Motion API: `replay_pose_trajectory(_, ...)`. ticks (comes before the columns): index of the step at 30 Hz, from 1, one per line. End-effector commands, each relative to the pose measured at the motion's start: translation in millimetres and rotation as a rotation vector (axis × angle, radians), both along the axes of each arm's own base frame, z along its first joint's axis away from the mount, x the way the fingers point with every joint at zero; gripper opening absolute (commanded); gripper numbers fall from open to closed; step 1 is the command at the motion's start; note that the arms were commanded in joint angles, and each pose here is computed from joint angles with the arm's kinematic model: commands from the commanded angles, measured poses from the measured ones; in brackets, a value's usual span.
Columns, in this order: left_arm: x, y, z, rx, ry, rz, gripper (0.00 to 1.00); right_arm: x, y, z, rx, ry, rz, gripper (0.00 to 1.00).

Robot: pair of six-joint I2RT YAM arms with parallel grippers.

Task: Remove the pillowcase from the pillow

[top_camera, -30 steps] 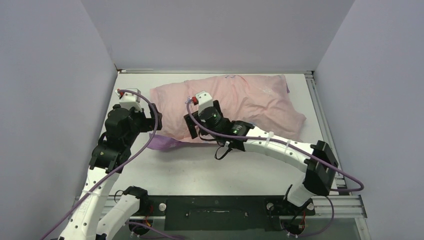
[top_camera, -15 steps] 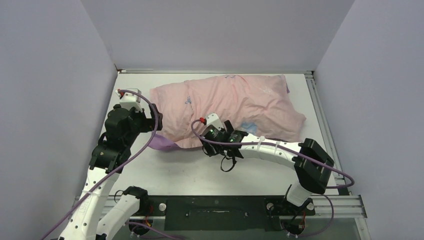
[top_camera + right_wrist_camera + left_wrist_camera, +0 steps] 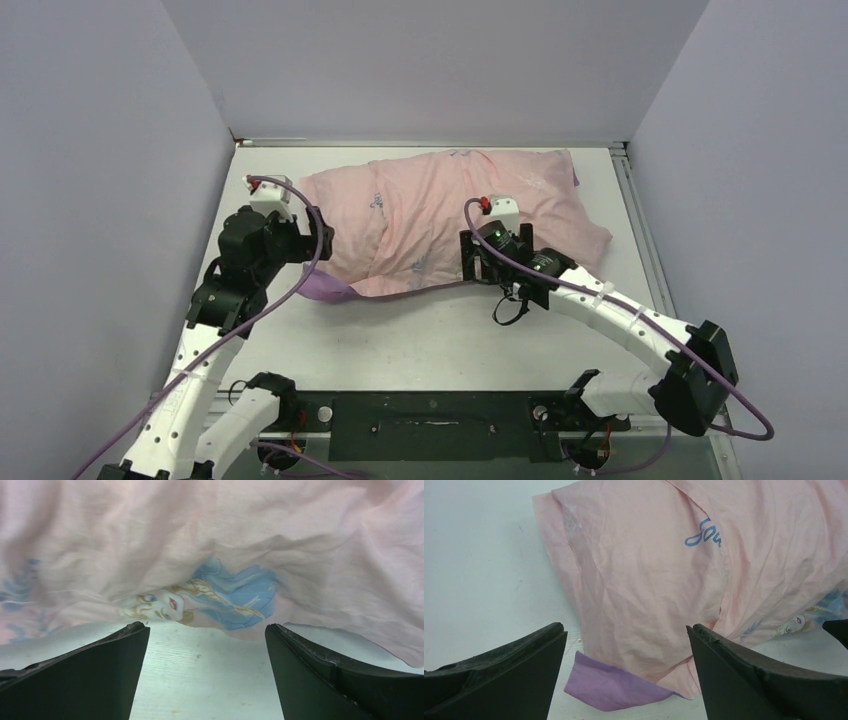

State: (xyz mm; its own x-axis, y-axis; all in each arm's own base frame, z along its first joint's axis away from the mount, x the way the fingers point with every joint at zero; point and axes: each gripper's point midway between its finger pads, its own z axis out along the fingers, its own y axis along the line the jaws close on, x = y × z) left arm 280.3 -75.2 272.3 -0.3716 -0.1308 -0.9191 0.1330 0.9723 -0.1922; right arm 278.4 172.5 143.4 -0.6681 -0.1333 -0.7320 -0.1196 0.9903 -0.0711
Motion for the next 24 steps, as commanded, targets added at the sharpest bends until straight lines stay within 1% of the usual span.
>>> replay_pose_trajectory(1,21.3,-13.6,12.1,-0.026,-0.038,-0.043,0.96,8.4,15.1,43.6,0.218,-0.119,-0.049,0.90)
replay_pose_trajectory(5,56.9,-17.7,13.2,-0.011,0.058,-0.024,0.96,21.9,-7.4,59.2,0.324,-0.194,-0.210,0.90)
replay_pose_trajectory(9,93.6,-29.2,16.0,-0.012,0.125,-0.035,0.96,35.3,-33.2,55.7,0.414,-0.221,-0.332,0.90)
replay_pose_trajectory(11,114.6,-33.3,15.0,-0.019,0.127,-0.029,0.96,40.8,-43.1,51.3,0.443,-0.219,-0.371,0.90)
replay_pose_trajectory(15,154.4,-35.8,13.5,-0.022,0.064,-0.014,0.96,47.8,-59.3,42.4,0.458,-0.211,-0.434,0.90)
replay_pose_trajectory(18,180.0,-39.2,-3.9,-0.016,0.069,-0.013,0.96,50.2,-68.4,31.3,0.467,-0.216,-0.458,0.90)
replay_pose_trajectory(20,194.0,-44.2,-21.4,-0.036,0.091,-0.017,0.96,52.0,-71.8,21.4,0.486,-0.210,-0.468,0.90)
replay_pose_trajectory(22,202.9,-52.0,-41.7,-0.061,0.140,-0.031,0.96,53.8,-72.8,11.6,0.501,-0.197,-0.475,0.90)
replay_pose_trajectory(24,204.1,-60.8,-61.1,-0.096,0.206,-0.045,0.97,56.4,-72.7,0.2,0.502,-0.184,-0.480,0.90)
